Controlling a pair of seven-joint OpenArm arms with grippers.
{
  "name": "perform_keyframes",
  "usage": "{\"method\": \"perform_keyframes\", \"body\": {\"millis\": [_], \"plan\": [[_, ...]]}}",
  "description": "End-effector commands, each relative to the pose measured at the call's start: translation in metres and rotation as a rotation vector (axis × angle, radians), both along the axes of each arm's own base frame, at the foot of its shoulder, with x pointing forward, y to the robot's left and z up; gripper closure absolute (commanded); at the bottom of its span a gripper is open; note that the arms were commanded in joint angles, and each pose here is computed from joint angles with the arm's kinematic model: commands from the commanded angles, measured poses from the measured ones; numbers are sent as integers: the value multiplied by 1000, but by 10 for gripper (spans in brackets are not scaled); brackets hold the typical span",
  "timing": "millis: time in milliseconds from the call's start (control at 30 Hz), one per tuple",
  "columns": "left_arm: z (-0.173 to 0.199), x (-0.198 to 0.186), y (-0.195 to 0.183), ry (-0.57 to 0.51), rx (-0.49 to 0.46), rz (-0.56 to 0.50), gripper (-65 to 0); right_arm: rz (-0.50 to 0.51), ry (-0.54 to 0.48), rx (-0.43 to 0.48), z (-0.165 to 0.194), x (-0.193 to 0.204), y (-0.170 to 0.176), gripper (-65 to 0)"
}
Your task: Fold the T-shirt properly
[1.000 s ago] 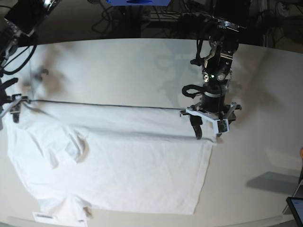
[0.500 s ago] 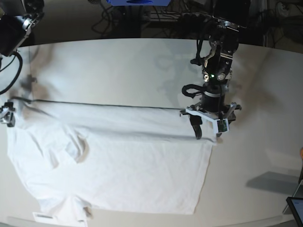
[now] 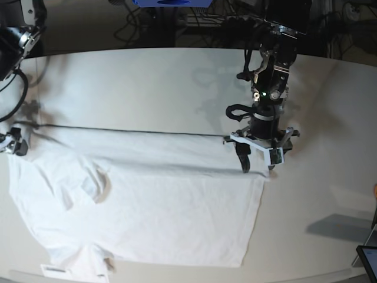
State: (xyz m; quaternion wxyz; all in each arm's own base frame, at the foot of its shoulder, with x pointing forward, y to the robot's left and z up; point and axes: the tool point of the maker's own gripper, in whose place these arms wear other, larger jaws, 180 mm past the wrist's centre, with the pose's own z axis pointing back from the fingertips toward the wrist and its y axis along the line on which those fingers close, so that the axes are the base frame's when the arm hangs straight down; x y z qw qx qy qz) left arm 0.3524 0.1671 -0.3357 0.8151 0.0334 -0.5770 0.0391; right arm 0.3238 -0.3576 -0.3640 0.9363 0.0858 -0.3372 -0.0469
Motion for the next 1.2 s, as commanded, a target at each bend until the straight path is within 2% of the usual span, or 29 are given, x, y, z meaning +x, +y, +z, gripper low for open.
{"method": "perform_keyframes", "body": {"millis": [0, 133, 200, 400, 600, 1000, 1167], "plan": [[16, 7, 3, -58, 14, 2, -380, -6, -60, -21, 20, 11, -9, -434], [16, 7, 3, -58, 14, 2, -380, -5, -57, -18, 19, 10, -9, -432], [16, 7, 3, -58, 14, 2, -380, -5, -57, -18, 19, 10, -9, -406], [16, 7, 3, -58, 14, 2, -380, -16, -21, 26, 2, 6, -6, -178], [16, 7, 3, -58, 14, 2, -380, -18, -20, 32, 2, 7, -6, -19], [12, 3, 3, -47, 16, 2, -380, -19, -55, 21, 15, 20, -9, -3], [13, 3, 5, -47, 24, 1, -380, -29, -100, 21, 20, 25, -10, -3]]}}
